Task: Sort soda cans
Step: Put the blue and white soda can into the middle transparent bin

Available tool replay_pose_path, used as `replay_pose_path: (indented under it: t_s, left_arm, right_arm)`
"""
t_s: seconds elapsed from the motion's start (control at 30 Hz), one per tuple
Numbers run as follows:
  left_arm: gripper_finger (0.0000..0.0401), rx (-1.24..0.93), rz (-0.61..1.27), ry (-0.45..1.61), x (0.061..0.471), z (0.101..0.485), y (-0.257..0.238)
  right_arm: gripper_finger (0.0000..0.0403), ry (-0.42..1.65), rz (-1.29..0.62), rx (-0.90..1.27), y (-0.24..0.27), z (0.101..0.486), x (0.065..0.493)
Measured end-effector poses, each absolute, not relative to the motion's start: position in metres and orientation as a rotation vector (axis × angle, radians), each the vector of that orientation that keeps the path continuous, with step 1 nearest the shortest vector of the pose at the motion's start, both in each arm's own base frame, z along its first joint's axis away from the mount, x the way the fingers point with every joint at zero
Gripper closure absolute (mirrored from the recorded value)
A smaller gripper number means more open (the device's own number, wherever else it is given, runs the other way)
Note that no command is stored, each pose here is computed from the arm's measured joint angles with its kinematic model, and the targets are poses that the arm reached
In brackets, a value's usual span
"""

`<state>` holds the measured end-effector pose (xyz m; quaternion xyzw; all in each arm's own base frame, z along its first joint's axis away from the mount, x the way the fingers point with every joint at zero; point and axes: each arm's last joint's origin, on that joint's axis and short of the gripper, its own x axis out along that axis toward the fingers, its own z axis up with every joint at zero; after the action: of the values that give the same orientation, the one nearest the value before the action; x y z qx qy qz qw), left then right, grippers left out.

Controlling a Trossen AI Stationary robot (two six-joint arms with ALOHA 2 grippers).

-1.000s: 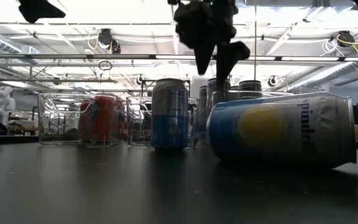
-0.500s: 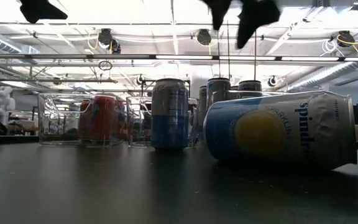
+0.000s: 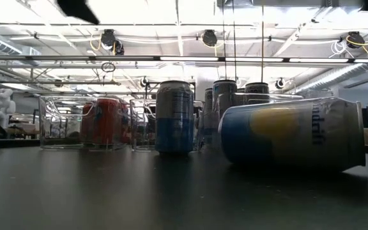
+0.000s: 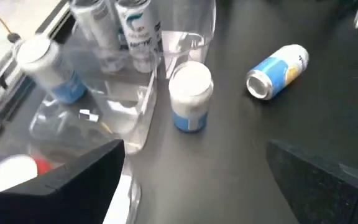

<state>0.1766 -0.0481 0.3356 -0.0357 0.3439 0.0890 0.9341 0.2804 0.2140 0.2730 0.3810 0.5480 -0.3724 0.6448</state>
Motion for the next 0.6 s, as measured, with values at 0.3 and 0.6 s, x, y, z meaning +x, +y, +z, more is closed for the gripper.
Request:
replay_pose_path:
  t_s: [0.3,0.6]
  left_arm:
    - [0.0001,0.110,0.017,0.720,0.312,0.355,-0.063]
    - [0.0001,0.323,-0.077,0.734,0.438,0.327,-0.092]
  right_arm:
    - [0.0147,1.258,-0.862,0.856,0.261,0.264,0.207]
    - [0.0147,1.257,-0.870,0.823,0.285,0.250,0.158]
